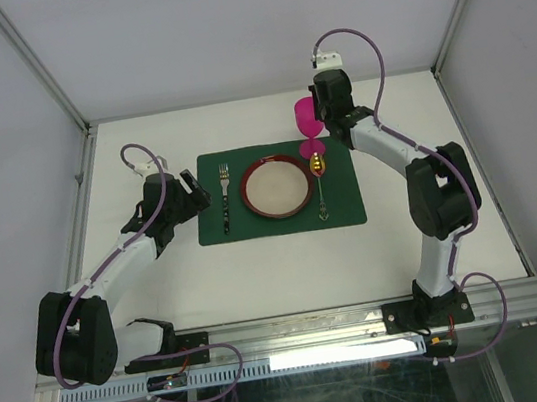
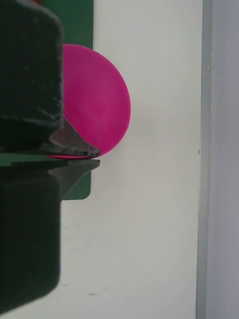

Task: Set the dinner table for one person
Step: Place the cup on the napkin.

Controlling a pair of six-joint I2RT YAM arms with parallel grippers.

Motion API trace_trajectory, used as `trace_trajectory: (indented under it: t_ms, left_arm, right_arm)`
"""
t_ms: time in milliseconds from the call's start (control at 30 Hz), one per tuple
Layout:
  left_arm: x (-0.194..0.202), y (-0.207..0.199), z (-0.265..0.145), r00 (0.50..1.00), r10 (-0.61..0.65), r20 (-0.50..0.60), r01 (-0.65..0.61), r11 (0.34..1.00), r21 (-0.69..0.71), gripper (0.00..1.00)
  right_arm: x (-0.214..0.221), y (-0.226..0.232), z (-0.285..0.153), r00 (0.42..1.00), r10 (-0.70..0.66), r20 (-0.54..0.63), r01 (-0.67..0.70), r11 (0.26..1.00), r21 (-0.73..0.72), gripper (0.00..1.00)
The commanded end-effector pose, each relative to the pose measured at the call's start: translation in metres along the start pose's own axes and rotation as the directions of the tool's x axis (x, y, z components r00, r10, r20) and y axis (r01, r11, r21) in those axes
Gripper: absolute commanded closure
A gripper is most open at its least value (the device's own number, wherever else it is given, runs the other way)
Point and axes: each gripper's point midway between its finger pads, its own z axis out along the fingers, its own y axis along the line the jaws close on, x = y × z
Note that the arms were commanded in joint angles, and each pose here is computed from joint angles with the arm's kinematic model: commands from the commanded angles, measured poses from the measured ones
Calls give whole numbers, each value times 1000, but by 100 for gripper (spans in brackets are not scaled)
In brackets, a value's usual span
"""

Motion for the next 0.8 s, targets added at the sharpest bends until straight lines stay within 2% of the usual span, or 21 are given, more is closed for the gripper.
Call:
trace_trajectory:
  t_ms: [0, 533, 567, 667, 767]
  left_arm:
    - [-15, -14, -5, 998, -7, 60, 4, 999, 50, 27]
    - [-13, -14, -4, 998, -10, 56, 7, 999, 51, 27]
    - [-13, -13, -4, 998, -9, 55, 6, 999, 49, 27]
    - [-12, -13, -4, 999, -9, 54, 6, 999, 50, 27]
    - [-12, -13, -4, 999, -9, 53, 7, 999, 49, 27]
  right_arm:
    - [-33, -2, -9, 994, 58, 92, -58, 998, -9, 100]
    - [-38, -4, -12, 994, 61, 89, -61, 998, -3, 100]
    - [-39, -4, -12, 994, 62, 90, -62, 998, 0, 97]
    - [-40, -6, -13, 994, 61, 89, -62, 998, 12, 77]
    - [-41, -7, -13, 994, 58, 89, -59, 998, 17, 69]
